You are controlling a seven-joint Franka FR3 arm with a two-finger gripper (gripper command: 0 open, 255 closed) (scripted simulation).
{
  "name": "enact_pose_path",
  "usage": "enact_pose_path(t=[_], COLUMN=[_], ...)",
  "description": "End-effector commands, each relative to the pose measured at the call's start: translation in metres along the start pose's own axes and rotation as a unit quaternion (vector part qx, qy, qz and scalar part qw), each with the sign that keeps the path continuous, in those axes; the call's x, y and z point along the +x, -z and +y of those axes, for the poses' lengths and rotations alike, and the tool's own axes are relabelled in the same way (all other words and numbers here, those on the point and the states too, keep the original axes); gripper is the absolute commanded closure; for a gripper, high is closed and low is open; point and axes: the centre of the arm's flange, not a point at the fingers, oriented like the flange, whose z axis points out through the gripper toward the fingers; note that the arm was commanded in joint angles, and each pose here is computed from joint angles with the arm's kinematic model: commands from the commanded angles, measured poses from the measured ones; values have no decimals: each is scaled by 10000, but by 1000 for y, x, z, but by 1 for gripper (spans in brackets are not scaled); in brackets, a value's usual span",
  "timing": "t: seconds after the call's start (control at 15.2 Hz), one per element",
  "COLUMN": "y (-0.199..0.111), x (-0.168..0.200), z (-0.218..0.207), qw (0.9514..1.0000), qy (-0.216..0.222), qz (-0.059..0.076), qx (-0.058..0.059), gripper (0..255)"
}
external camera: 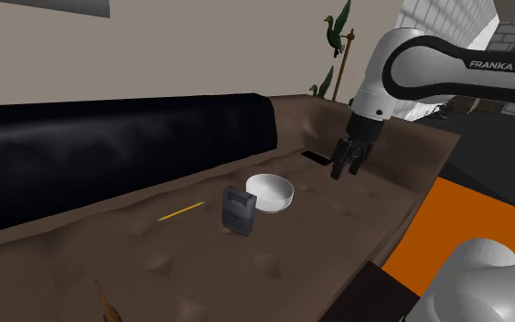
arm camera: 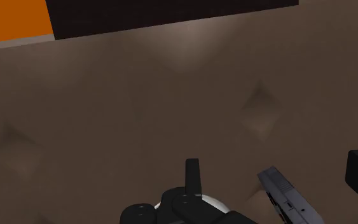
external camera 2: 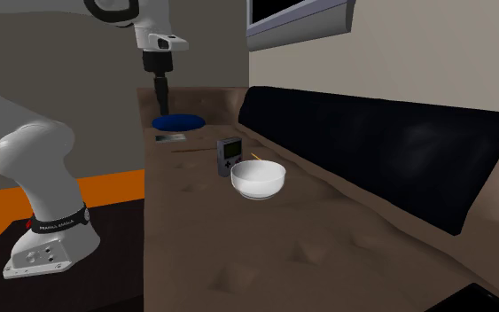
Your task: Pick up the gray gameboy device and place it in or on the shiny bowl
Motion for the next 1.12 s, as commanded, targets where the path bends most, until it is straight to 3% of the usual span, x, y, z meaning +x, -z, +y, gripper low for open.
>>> enact_pose_path(t=[0.0, 0.53, 1.06], y=[0, -58, -119], x=[0, 80, 154], z=[0, -44, -96], qw=[10000, 9973, 9892], qy=[0, 696, 1388], qz=[0, -21, -42], qx=[0, -233, -465], gripper=[0, 0, 0])
